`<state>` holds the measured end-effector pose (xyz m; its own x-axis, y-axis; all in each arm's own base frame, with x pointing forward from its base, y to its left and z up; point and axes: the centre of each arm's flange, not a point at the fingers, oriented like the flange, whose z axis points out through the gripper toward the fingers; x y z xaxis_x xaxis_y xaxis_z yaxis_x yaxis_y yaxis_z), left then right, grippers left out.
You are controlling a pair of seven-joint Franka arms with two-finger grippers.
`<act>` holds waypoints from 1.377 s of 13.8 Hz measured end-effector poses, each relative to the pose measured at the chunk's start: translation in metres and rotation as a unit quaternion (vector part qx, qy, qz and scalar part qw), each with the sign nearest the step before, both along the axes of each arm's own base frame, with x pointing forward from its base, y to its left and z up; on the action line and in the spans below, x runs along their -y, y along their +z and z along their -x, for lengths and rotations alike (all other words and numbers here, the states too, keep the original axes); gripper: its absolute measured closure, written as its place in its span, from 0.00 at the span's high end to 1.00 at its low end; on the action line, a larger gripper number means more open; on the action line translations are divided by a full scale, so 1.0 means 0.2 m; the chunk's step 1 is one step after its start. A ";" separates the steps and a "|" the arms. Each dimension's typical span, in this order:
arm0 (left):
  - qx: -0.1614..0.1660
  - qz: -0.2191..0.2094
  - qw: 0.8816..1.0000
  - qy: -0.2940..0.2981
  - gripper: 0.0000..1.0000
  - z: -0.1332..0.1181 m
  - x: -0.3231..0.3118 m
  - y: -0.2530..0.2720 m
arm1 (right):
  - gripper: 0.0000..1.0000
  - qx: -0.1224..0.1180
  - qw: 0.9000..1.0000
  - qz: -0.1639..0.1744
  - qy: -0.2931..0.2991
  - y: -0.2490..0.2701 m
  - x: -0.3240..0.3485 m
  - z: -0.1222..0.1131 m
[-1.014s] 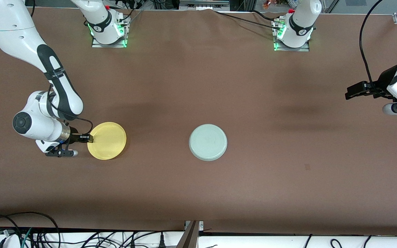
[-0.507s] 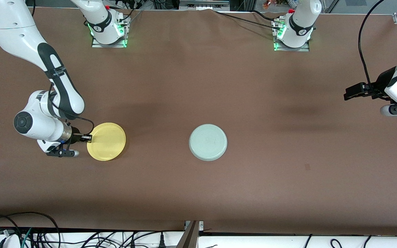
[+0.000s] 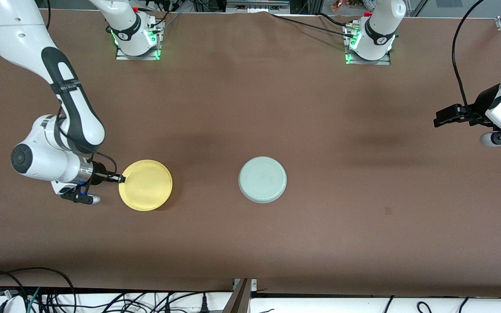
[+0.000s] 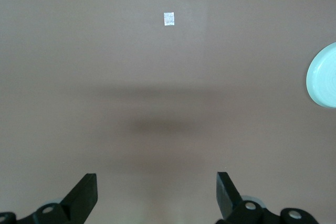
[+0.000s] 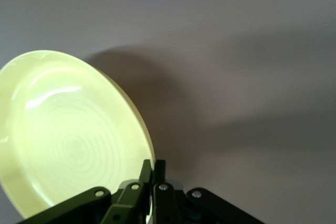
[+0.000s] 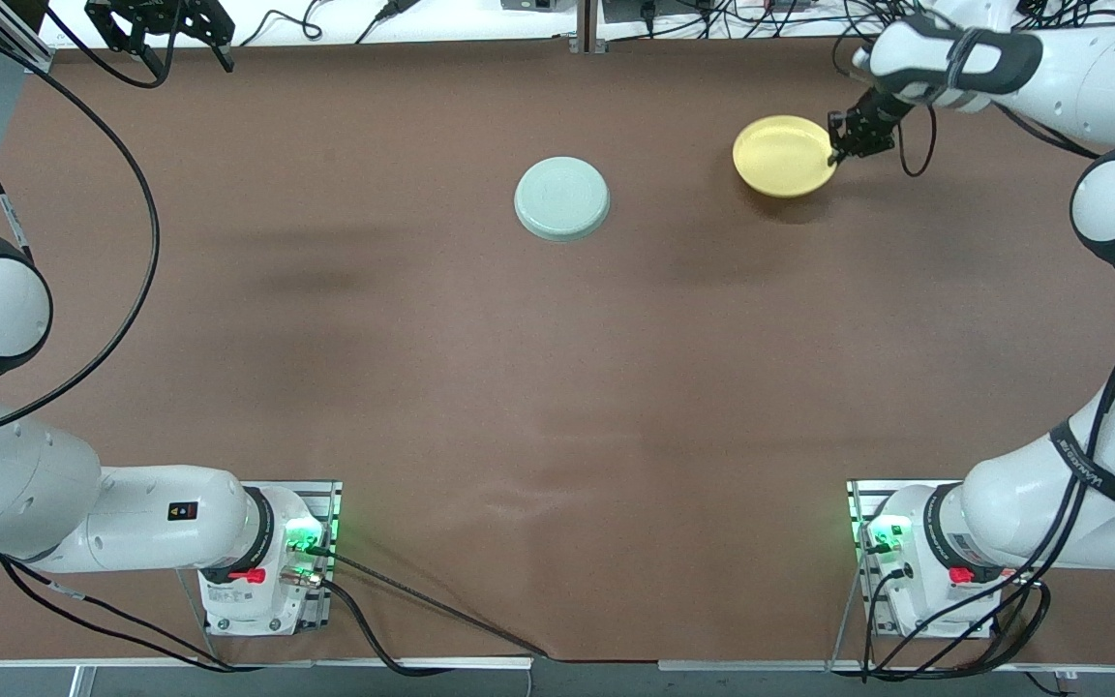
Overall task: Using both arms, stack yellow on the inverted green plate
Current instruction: 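Grasp the yellow plate rim with the right gripper and lift it, then carry the yellow plate over the inverted green plate with the right gripper, then lower the yellow plate onto the green plate and open the right gripper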
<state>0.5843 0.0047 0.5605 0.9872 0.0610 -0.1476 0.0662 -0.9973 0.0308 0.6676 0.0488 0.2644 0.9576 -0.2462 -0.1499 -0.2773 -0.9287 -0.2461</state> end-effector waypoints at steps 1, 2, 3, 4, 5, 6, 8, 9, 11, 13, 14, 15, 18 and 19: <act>0.000 0.000 1.000 0.000 1.00 0.00 0.00 0.00 | 0.03 0.000 1.000 -0.013 -0.015 0.11 -0.10 -0.02; 0.001 0.000 1.000 0.000 1.00 0.00 0.00 0.00 | 0.03 -0.001 0.999 -0.021 -0.026 0.19 -0.19 -0.02; 0.001 0.000 1.000 0.000 1.00 0.00 0.00 0.00 | 0.03 -0.003 0.999 -0.029 -0.034 0.25 -0.29 -0.01; 0.001 0.000 1.000 0.000 1.00 0.00 0.00 0.00 | 0.03 -0.008 0.998 -0.040 -0.040 0.27 -0.39 0.01; 0.001 0.000 1.000 0.000 1.00 0.00 0.00 0.00 | 0.03 -0.014 0.997 -0.057 -0.049 0.29 -0.50 0.03; 0.001 0.000 1.000 0.000 1.00 0.00 0.00 0.00 | 0.03 -0.014 0.995 -0.076 -0.059 0.32 -0.63 0.04; 0.001 0.000 1.000 0.000 1.00 0.00 0.00 0.00 | 0.03 -0.007 0.991 -0.099 -0.087 0.38 -0.91 0.09; 0.001 0.000 1.000 0.000 1.00 0.00 0.00 0.00 | 0.03 -0.004 0.990 -0.104 -0.100 0.40 -1.06 0.13; 0.001 0.000 1.000 0.000 1.00 0.00 0.00 0.00 | 0.03 0.007 0.987 -0.115 -0.109 0.38 -1.42 0.25; 0.001 0.000 1.000 0.001 1.00 0.00 0.00 0.00 | 0.03 0.015 0.986 -0.123 -0.114 0.28 -1.71 0.37; 0.001 0.000 1.000 0.001 1.00 0.00 -0.01 0.00 | 0.03 0.021 0.985 -0.125 -0.117 0.20 -1.79 0.41; 0.001 0.000 1.000 0.001 1.00 0.00 -0.01 0.00 | 0.03 0.026 0.985 -0.123 -0.120 0.11 -1.83 0.43; 0.001 0.000 1.000 0.001 1.00 0.00 -0.01 0.00 | 0.03 0.027 0.987 -0.097 -0.124 -0.11 -1.83 0.45; 0.001 0.000 1.000 0.001 1.00 0.00 -0.01 0.00 | 0.03 0.026 0.988 -0.092 -0.124 -0.14 -1.83 0.45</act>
